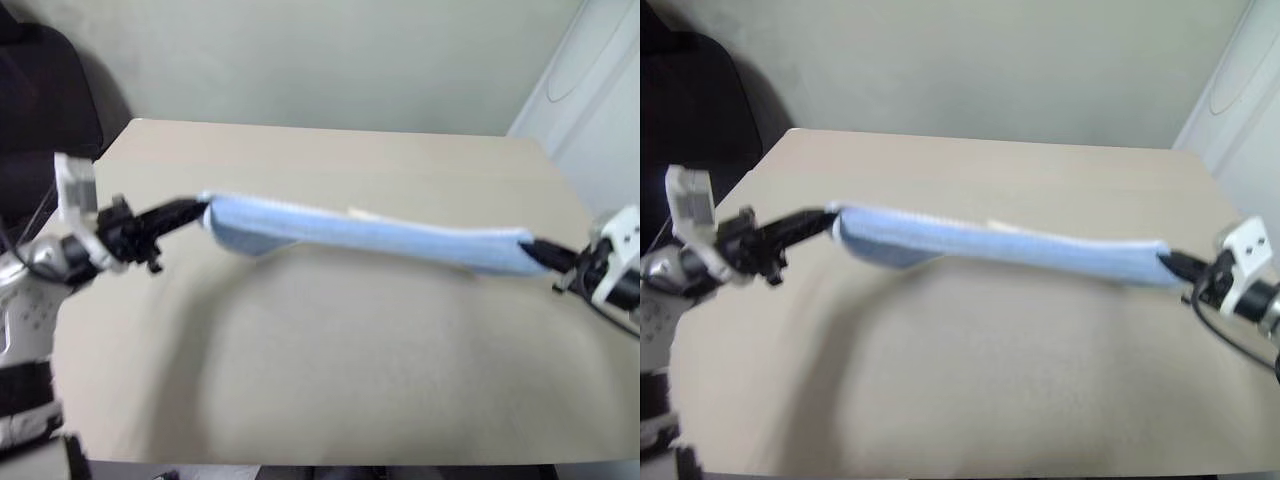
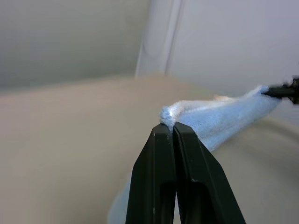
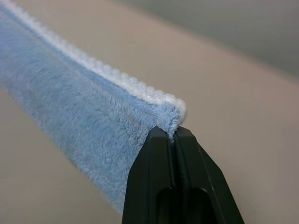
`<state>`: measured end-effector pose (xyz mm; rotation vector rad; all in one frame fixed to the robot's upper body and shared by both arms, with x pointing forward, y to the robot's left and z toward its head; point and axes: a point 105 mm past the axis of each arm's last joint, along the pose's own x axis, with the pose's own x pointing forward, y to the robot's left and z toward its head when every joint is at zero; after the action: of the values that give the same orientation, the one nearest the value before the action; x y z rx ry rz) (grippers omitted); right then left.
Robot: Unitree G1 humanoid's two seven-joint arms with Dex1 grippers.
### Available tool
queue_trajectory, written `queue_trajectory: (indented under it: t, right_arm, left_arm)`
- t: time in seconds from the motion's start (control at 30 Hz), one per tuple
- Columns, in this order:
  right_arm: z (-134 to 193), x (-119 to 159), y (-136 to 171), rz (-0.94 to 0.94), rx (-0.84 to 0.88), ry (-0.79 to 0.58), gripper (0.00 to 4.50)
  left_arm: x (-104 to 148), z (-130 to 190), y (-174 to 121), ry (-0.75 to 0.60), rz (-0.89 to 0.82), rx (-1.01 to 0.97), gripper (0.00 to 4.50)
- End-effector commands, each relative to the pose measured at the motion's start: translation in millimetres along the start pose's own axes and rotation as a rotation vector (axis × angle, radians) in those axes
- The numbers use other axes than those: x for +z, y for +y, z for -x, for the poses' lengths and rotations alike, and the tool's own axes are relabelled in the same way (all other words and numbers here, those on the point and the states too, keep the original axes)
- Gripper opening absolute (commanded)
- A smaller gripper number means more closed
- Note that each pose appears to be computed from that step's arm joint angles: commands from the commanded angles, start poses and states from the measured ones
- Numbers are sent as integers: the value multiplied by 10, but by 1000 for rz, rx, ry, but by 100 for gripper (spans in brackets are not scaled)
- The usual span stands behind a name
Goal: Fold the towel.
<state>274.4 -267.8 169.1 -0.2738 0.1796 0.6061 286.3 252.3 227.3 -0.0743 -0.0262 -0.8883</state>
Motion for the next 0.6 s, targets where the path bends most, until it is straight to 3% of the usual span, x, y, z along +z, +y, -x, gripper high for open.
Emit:
queue_trajectory:
  t: [0.03,0.33,0.6]
  right_arm:
    - [158,31,158,-23,60,-8,3]
    - [303,-296,423,-91,193,136,3]
    - [277,-373,502,-89,195,165,3]
  left_arm:
    - [-84,155,-179,66,-9,-20,0]
    - [-636,455,-229,315,75,23,0]
    - [-750,407,-183,321,88,42,0]
